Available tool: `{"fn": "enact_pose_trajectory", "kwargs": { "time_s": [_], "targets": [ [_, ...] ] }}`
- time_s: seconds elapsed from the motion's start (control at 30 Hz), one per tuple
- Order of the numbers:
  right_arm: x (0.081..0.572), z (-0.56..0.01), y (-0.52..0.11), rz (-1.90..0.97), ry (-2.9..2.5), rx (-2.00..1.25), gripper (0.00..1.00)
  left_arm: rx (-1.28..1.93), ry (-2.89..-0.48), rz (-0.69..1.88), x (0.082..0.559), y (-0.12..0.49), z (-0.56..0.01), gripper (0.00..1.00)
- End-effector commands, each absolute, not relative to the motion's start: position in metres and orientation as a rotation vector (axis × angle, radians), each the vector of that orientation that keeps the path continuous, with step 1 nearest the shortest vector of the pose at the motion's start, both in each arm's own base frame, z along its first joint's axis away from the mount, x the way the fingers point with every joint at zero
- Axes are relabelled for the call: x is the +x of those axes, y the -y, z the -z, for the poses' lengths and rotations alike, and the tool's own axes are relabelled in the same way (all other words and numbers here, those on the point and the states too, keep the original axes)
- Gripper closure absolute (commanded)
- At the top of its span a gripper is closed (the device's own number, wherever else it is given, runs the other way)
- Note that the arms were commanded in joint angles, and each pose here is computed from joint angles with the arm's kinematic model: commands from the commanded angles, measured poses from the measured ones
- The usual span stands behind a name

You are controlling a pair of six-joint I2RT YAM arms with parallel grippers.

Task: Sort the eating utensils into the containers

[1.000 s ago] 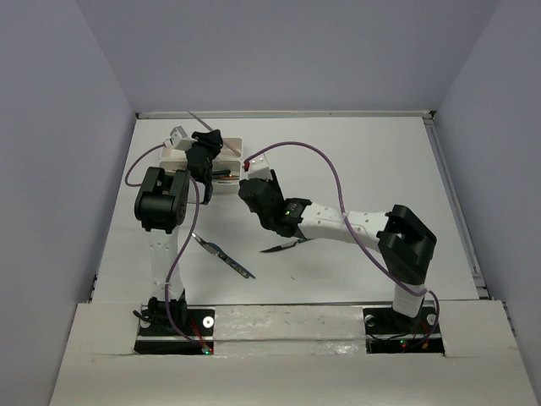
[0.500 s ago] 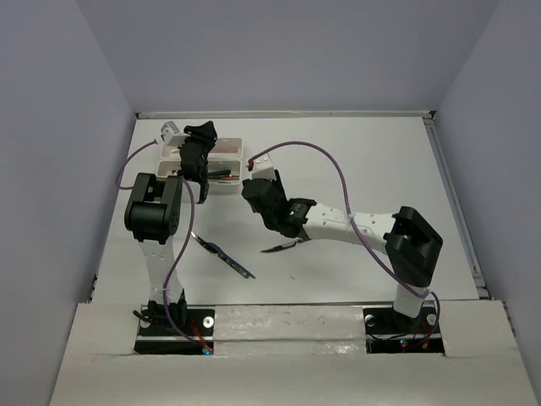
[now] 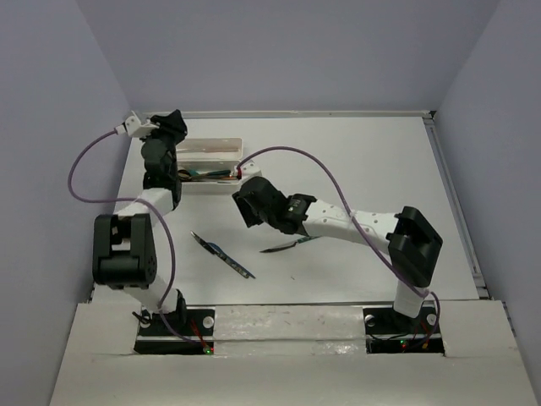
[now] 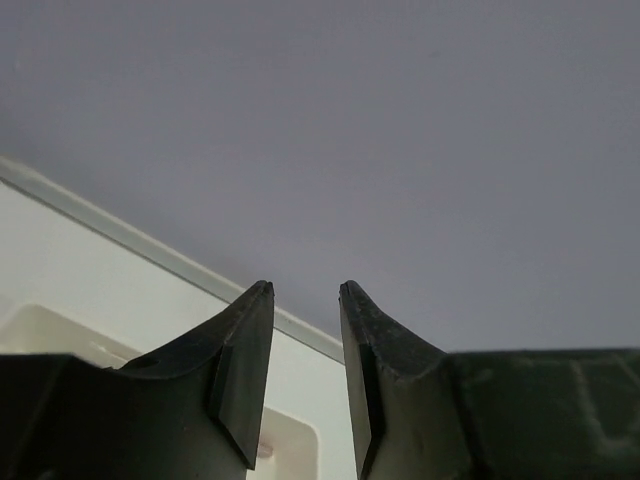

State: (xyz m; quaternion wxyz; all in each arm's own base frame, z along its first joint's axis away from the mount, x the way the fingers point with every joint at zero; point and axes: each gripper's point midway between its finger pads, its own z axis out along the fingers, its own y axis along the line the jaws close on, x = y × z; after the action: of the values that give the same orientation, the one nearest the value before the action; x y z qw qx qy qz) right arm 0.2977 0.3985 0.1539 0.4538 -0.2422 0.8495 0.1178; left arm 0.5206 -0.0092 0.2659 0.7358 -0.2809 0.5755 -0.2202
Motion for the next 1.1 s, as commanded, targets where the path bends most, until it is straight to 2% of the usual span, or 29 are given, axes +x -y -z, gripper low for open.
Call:
{"fn": "enact_pose_trajectory", "kwargs": {
  "time_s": [0.0,0.07,0.27,0.4,0.6,1.07],
  "targets": [
    [0.251,-0.124,-0.434,-0.483,-2.211,-0.815,0.47,-0.385,-1.151,0.312,0.464,-0.014,-0.335,0.56],
    [0.233,-0.118,-0.449,-0.514,-2.223,-0.876,0.48,-0.278,-1.125,0.279,0.438,-0.007,-0.362,0.55],
    [0.209,-0.087,-0.472,-0.516,-2.268,-0.963,0.48,0.041,-1.18,0.22,0.374,0.024,-0.383,0.51],
    [0.2,-0.075,-0.476,-0.533,-2.296,-0.986,0.5,0.106,-1.342,0.082,0.364,0.01,-0.367,0.44],
    [0.178,-0.069,-0.486,-0.479,-2.255,-1.04,0.52,0.166,-1.446,-0.05,0.34,-0.007,-0.338,0.34],
    [0.175,-0.045,-0.485,-0.373,-2.29,-1.023,0.52,0.179,-1.481,-0.057,0.334,-0.011,-0.322,0.3]
  ]
}}
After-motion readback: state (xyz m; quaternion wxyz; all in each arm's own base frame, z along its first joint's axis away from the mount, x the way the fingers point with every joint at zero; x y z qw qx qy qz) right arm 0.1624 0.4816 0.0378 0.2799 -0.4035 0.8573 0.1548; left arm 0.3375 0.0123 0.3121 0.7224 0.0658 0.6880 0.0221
